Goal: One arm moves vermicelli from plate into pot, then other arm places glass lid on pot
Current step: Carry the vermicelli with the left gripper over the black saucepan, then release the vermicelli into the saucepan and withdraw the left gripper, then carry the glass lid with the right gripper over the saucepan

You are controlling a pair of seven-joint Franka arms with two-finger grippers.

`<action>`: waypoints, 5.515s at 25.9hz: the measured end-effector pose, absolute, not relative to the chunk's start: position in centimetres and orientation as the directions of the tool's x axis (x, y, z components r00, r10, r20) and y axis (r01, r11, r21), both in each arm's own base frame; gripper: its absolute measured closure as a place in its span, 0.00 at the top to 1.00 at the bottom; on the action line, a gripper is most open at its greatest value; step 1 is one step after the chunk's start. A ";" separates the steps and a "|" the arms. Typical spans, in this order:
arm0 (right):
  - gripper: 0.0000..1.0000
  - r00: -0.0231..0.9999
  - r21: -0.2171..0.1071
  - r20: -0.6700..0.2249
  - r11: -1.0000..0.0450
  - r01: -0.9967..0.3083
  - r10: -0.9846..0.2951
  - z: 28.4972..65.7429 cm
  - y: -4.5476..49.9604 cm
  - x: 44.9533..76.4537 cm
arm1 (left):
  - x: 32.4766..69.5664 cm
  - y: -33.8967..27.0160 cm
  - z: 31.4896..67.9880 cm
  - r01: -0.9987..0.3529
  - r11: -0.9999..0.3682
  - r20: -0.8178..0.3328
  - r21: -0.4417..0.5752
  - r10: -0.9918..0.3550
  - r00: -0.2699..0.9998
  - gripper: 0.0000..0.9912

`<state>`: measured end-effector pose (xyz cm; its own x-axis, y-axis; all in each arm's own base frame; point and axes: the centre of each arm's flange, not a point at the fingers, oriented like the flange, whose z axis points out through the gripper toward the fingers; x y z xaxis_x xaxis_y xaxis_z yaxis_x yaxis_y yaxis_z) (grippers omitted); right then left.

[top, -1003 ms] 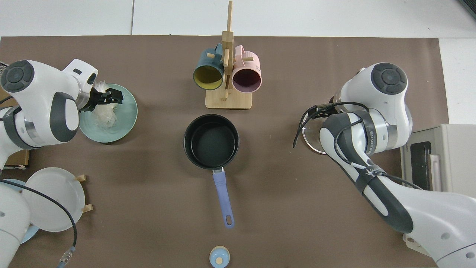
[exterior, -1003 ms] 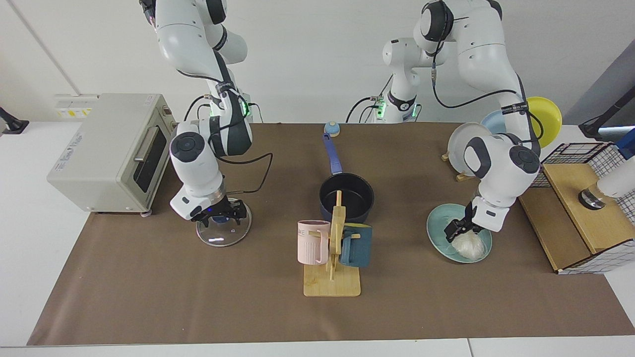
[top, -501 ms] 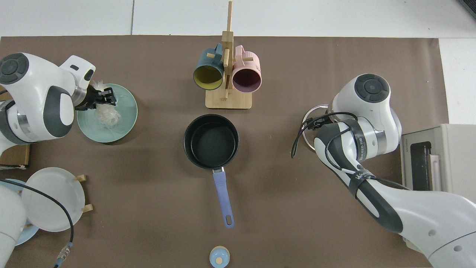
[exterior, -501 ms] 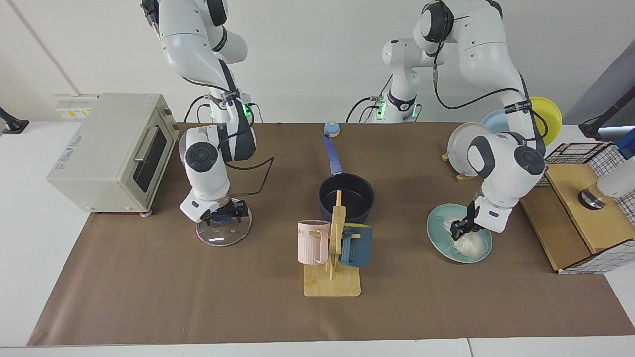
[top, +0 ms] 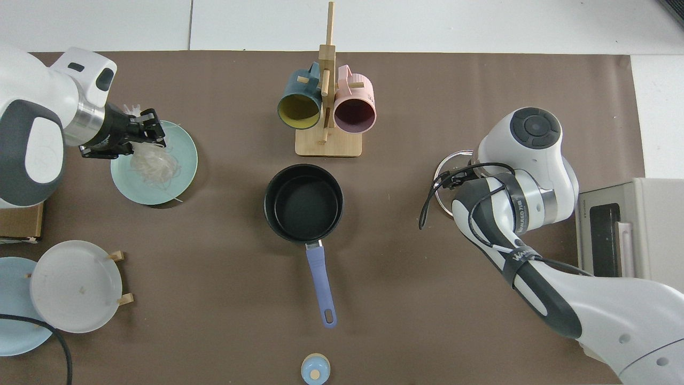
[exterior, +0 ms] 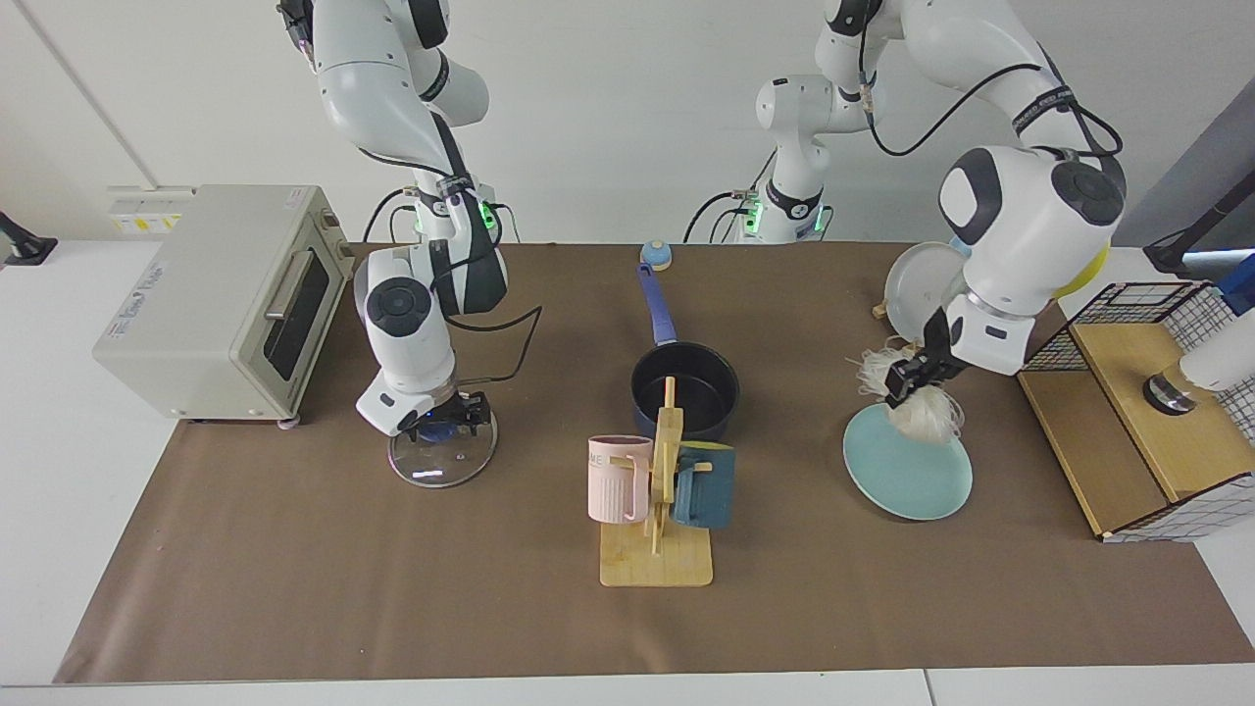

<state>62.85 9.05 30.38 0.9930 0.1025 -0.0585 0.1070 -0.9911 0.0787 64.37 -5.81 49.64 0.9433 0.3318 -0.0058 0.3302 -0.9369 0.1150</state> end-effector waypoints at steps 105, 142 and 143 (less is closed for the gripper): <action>0.44 0.988 -0.024 0.065 -0.990 -0.140 -0.141 45.3 42.1 53.0 | 54.9 -1.3 57.1 0.009 -0.999 0.017 0.034 0.010 1.000 1.00; 0.44 0.986 -0.046 0.049 -0.986 -0.159 -0.161 38.8 45.4 56.9 | 55.1 -1.9 59.2 -0.005 -0.999 0.060 0.034 -0.003 0.998 1.00; 0.44 0.986 -0.044 0.053 -0.987 -0.157 -0.159 38.8 45.4 56.9 | 55.1 -1.9 59.2 -0.005 -0.999 0.060 0.034 -0.003 0.998 1.00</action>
